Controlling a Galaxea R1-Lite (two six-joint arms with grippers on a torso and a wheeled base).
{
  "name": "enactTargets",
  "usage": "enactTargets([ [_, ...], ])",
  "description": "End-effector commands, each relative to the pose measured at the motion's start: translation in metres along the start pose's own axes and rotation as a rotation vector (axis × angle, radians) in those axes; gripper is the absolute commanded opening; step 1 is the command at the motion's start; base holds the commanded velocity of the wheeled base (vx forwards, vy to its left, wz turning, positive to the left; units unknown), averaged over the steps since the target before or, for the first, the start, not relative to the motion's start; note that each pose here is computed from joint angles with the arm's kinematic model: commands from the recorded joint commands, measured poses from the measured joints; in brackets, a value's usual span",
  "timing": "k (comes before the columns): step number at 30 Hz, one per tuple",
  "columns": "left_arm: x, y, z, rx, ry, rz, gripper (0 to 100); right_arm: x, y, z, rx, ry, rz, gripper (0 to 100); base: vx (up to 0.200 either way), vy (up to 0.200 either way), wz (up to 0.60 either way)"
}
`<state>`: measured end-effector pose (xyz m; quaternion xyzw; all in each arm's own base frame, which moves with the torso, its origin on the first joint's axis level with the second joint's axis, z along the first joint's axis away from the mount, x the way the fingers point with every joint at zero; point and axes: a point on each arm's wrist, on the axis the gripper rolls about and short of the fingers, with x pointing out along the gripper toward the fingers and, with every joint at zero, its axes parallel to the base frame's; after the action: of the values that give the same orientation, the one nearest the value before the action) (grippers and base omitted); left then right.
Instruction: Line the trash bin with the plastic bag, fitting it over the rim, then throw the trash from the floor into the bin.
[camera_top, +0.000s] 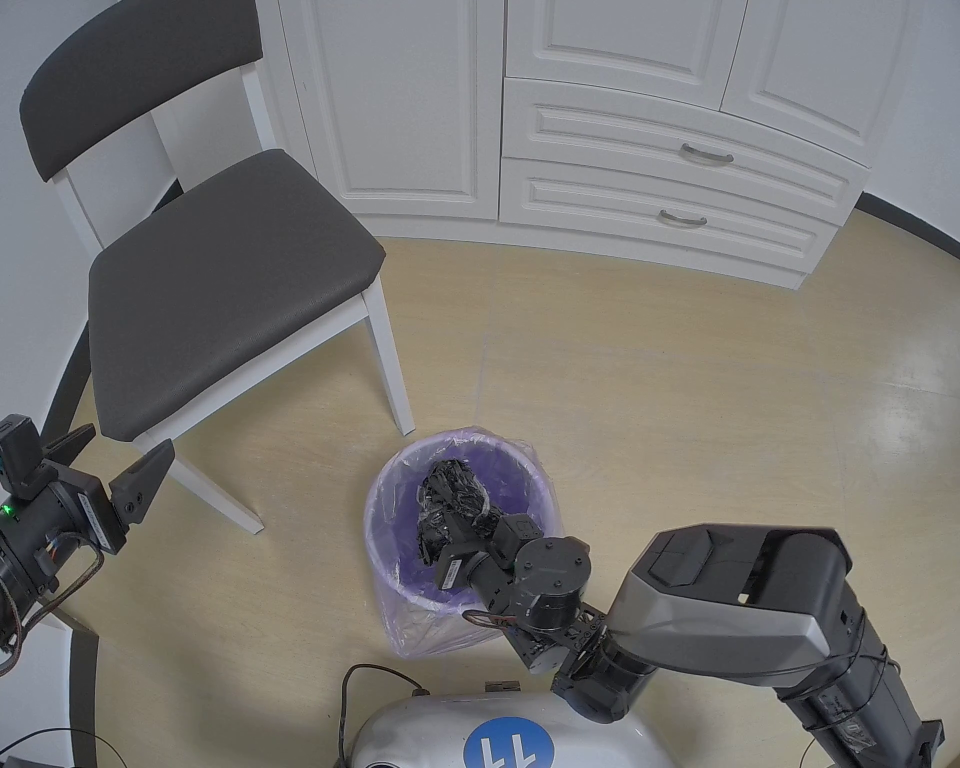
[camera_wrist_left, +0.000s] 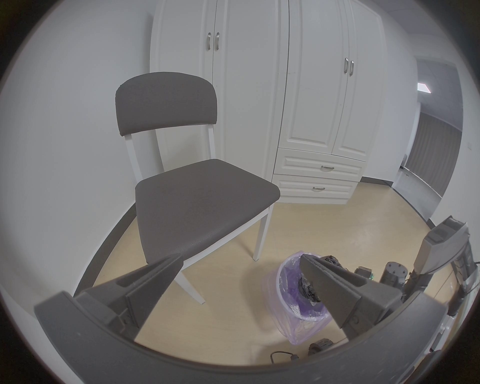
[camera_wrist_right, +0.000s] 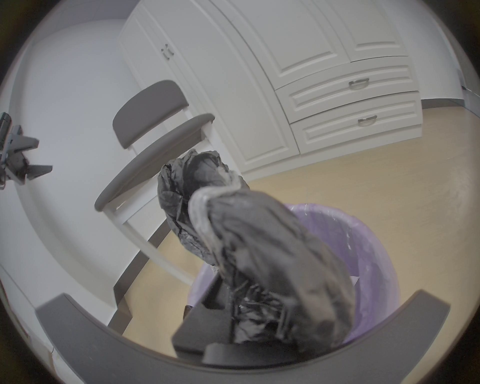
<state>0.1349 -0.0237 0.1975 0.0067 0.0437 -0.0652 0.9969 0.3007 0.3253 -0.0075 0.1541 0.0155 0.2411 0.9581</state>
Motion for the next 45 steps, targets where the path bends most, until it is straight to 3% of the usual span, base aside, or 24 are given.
enactTargets([
  [1,0.002,0.0,-0.003,0.002,0.016,0.0,100,0.011,-0.001,-0.028,0.012,-0.025,-0.034,0,0.0,0.0,0.0],
  [12,0.003,0.0,-0.004,0.003,0.024,-0.002,100,0.018,-0.017,-0.058,-0.002,0.004,-0.056,0,0.0,0.0,0.0],
  [22,0.003,0.0,-0.004,0.003,0.024,-0.002,100,0.017,-0.018,-0.059,-0.005,0.007,-0.06,0,0.0,0.0,0.0],
  [26,0.003,0.0,-0.003,0.002,0.019,-0.002,100,0.018,-0.012,-0.044,-0.002,-0.016,-0.052,0,0.0,0.0,0.0],
  [32,0.002,0.0,-0.001,0.002,0.005,-0.002,100,0.002,0.005,0.002,-0.038,-0.038,-0.022,0,0.0,0.0,0.0],
  [39,0.002,-0.001,-0.002,0.002,0.01,-0.008,100,0.01,-0.005,0.002,-0.079,0.045,-0.001,0,0.0,0.0,0.0],
  [45,0.001,-0.002,-0.003,0.003,0.013,-0.018,100,0.02,-0.019,-0.012,-0.082,0.057,0.005,0,0.0,0.0,0.0],
])
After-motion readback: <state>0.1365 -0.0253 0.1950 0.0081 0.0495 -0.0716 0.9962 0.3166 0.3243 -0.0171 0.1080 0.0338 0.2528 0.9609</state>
